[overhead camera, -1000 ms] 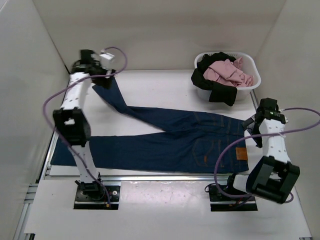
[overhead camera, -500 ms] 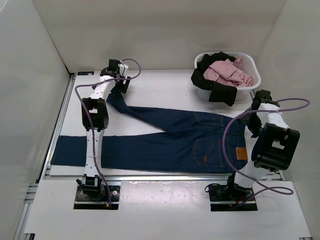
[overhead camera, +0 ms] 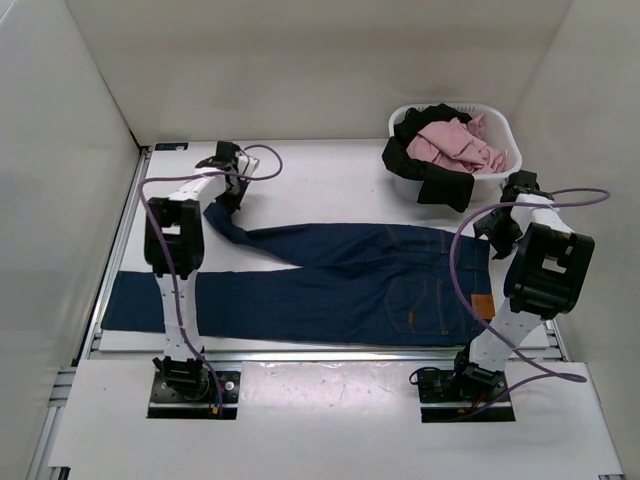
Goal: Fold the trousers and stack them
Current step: Flatten the trousers out
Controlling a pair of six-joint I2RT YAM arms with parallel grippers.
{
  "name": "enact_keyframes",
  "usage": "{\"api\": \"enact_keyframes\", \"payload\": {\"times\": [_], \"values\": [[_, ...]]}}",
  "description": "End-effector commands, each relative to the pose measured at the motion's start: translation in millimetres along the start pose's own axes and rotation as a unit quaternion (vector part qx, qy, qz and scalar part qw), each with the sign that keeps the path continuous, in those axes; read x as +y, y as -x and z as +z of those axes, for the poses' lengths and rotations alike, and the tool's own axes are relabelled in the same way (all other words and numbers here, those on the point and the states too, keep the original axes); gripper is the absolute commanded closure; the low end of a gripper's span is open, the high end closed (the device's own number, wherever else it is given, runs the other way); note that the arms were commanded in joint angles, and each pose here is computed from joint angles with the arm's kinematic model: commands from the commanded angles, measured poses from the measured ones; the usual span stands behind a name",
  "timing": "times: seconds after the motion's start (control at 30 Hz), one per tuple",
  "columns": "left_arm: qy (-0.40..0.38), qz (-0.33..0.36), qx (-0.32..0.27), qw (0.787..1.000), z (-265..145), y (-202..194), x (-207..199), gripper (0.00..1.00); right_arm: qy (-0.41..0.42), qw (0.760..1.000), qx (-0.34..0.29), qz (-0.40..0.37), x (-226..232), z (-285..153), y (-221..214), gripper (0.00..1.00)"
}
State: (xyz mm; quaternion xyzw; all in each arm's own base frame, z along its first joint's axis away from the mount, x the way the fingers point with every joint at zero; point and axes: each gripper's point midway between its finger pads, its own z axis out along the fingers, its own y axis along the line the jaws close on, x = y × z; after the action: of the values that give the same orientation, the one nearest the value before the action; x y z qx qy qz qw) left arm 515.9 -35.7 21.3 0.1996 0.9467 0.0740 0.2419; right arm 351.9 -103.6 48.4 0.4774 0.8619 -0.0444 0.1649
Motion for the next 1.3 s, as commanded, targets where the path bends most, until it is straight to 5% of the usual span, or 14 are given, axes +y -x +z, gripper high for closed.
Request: {"api": "enact_keyframes", "payload": {"times": [0.0,0.07,0.17,0.23,0.27,0.37,0.53,0.7,0.9,1.27], "values": [[-0.071,-0.051,-0.041,0.995,-58,0,-6,0.86,0.023,0.999,0.039,0.001,16,17,-17,0.30],[-0.086,-0.050,-0.049,0.994,-76,-8,-14,0.86,0.020,0.998,0.055,-0.005,18,23,-30,0.38],[-0.106,-0.050,-0.036,0.992,-92,-30,-26,0.86,0.001,0.998,0.061,-0.003,9,30,-37,0.69],[-0.116,-0.059,-0.034,0.991,-102,-38,-29,0.78,-0.002,0.998,0.065,-0.003,7,29,-39,0.77],[-0.120,-0.059,-0.023,0.991,-101,-45,-32,0.59,-0.002,0.998,0.065,-0.008,7,29,-39,0.77],[-0.081,-0.070,-0.030,0.994,-97,-28,-13,0.32,-0.011,0.998,0.061,-0.025,3,31,-41,0.77],[-0.018,-0.076,-0.052,0.996,-63,31,16,0.17,-0.011,0.997,0.059,-0.044,4,29,-46,0.77],[0.059,-0.068,-0.028,0.996,-9,47,34,0.10,-0.018,0.997,0.060,-0.050,0,25,-46,0.77],[0.130,-0.101,-0.007,0.986,-5,28,71,0.06,-0.019,0.997,0.056,-0.055,-1,19,-48,0.77],[0.096,-0.091,0.020,0.991,11,4,62,0.00,-0.019,0.997,0.056,-0.050,1,20,-47,0.72]]}}
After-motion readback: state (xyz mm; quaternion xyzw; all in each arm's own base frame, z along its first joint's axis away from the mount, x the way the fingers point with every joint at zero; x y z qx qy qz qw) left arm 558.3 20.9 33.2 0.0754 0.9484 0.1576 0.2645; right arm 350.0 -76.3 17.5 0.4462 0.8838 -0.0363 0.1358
